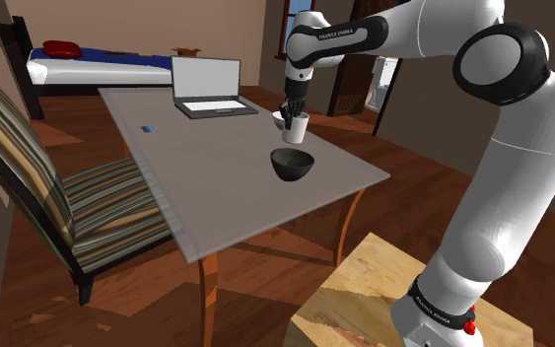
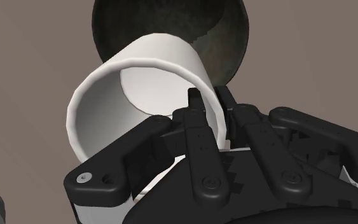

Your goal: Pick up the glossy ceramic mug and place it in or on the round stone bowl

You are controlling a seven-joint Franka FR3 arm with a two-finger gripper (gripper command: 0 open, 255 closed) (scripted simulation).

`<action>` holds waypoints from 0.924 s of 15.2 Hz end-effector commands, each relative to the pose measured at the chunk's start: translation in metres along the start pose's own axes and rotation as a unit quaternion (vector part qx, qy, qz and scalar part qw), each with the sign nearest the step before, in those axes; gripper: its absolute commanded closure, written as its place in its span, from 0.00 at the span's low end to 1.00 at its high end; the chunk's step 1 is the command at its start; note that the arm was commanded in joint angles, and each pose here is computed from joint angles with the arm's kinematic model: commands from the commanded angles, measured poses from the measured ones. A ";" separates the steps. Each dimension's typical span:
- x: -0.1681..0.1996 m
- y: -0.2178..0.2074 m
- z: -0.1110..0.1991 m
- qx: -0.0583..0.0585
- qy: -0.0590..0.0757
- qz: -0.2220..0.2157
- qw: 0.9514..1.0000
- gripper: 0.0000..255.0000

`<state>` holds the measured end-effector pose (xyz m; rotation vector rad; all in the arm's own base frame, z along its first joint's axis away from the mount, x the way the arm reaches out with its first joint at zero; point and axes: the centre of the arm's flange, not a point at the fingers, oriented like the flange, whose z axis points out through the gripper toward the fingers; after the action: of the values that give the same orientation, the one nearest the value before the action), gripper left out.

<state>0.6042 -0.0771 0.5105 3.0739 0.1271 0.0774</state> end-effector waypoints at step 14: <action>-0.002 -0.004 0.061 0.000 0.000 0.000 1.000 1.00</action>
<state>0.6047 -0.0773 0.4497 3.0738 0.1272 0.0775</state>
